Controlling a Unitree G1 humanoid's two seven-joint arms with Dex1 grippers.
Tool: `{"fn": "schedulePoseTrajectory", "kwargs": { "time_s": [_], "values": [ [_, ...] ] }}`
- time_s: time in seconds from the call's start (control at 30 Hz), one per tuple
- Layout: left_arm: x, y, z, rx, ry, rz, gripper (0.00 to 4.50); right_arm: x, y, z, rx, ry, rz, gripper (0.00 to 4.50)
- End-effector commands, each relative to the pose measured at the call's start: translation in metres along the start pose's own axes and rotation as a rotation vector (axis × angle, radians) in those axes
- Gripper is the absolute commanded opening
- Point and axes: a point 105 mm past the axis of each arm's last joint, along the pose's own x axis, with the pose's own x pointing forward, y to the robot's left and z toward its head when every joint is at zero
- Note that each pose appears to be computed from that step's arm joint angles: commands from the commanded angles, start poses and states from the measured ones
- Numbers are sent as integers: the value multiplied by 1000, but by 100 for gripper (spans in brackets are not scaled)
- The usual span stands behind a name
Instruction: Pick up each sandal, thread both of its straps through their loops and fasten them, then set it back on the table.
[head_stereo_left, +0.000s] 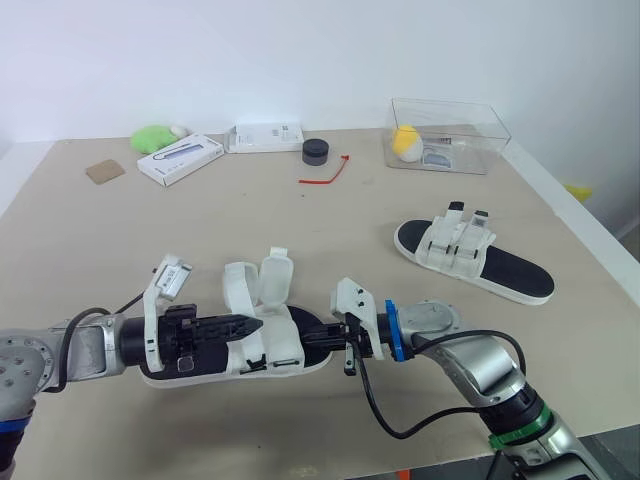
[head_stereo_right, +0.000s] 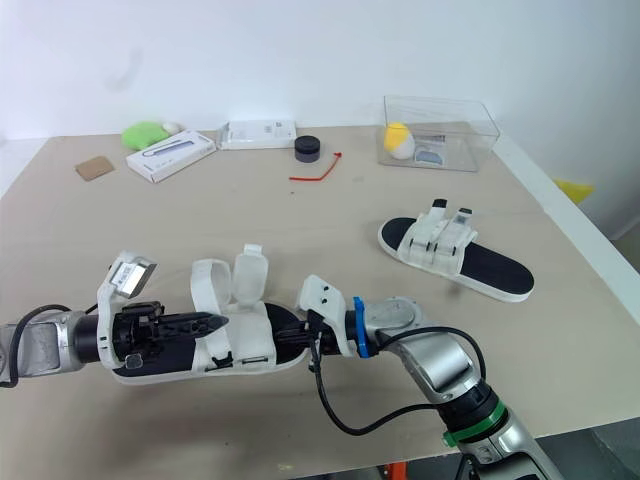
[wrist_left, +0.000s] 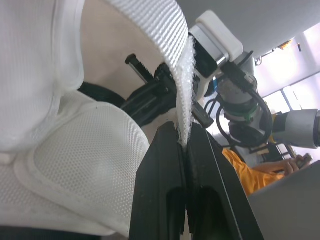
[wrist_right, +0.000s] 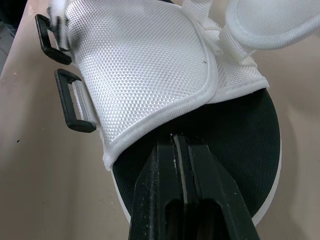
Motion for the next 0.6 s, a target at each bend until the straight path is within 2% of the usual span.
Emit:
{"fn": "schedulePoseTrajectory", "kwargs": {
  "time_s": [0.03,0.13,0.6],
  "values": [
    [-3,-6,2,4,-2,-15,2,3,2,-10,27,31,5,0],
    [-4,-7,4,-17,-12,-27,2,3,3,-9,28,30,5,0],
    [-4,1,-12,18,84,35,2,4,3,-8,27,24,2,0]
  ]
}}
